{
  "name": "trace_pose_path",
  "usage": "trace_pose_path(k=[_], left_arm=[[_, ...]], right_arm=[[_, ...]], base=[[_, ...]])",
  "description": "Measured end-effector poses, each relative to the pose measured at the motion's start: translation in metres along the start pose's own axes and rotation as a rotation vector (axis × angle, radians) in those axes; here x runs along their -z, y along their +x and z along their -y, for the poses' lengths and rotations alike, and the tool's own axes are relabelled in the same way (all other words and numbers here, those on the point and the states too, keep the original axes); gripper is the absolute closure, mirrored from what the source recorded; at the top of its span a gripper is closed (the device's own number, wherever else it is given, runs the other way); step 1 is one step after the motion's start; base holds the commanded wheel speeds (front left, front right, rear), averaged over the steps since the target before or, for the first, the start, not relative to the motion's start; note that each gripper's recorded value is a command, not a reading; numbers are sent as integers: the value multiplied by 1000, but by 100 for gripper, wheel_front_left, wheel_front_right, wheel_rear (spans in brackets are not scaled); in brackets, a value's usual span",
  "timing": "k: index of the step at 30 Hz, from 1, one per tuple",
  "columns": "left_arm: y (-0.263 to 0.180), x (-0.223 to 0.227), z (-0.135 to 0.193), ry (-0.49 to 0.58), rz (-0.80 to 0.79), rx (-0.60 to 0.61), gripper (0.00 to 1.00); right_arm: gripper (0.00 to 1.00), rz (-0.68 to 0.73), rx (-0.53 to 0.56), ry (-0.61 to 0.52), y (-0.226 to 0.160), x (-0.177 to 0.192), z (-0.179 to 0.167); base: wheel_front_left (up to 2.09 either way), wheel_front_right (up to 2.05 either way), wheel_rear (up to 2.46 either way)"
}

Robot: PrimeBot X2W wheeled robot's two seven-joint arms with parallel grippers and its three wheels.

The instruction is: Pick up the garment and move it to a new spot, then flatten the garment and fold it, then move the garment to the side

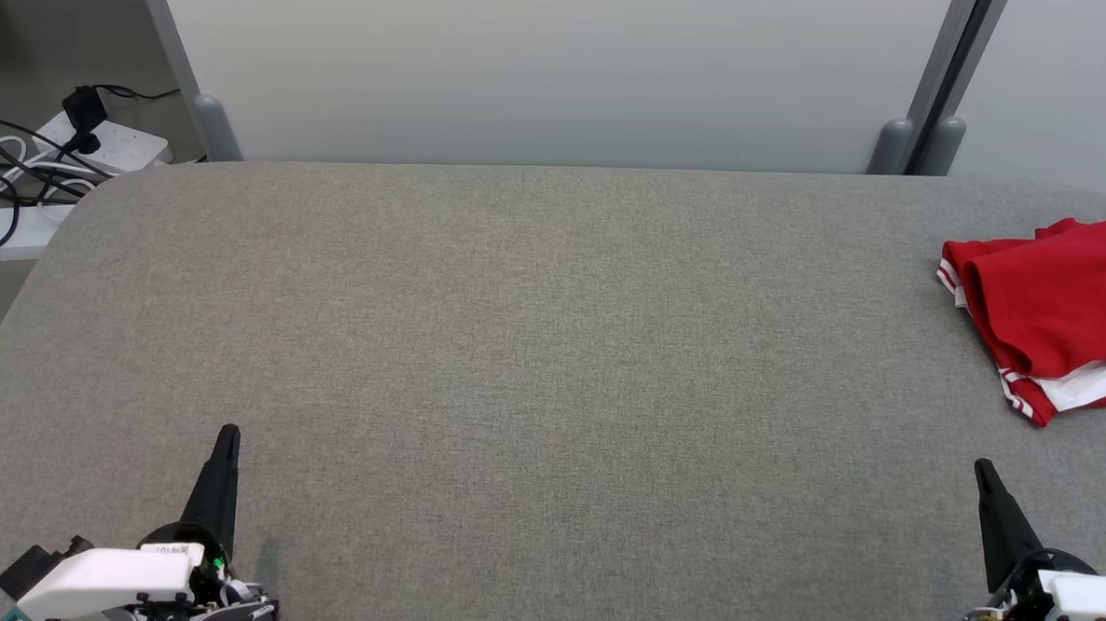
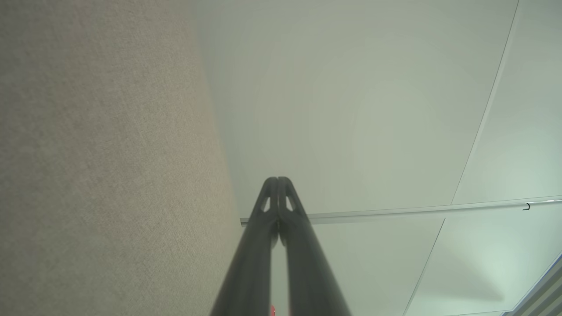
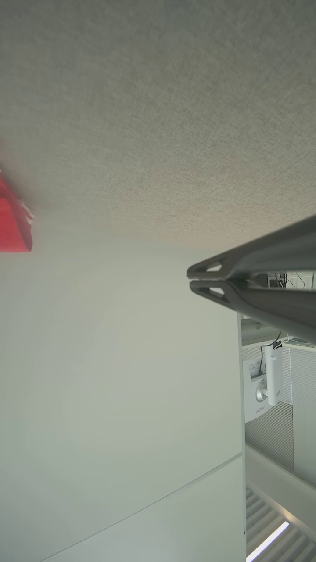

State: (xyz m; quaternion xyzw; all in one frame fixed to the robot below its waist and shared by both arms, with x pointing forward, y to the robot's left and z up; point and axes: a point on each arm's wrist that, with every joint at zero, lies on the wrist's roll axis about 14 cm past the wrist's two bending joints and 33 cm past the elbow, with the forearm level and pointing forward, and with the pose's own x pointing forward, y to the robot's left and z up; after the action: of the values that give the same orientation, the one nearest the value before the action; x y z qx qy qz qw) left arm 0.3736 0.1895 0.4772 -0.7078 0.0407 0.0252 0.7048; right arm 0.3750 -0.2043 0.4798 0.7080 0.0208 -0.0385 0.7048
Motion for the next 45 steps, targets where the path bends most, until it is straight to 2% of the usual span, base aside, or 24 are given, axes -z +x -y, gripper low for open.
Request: trace_pose_path(k=[45], left_arm=[[0, 0, 0, 0, 0, 0, 100]], right_arm=[[100, 0, 0, 0, 0, 0, 0]], base=[[0, 0, 0]])
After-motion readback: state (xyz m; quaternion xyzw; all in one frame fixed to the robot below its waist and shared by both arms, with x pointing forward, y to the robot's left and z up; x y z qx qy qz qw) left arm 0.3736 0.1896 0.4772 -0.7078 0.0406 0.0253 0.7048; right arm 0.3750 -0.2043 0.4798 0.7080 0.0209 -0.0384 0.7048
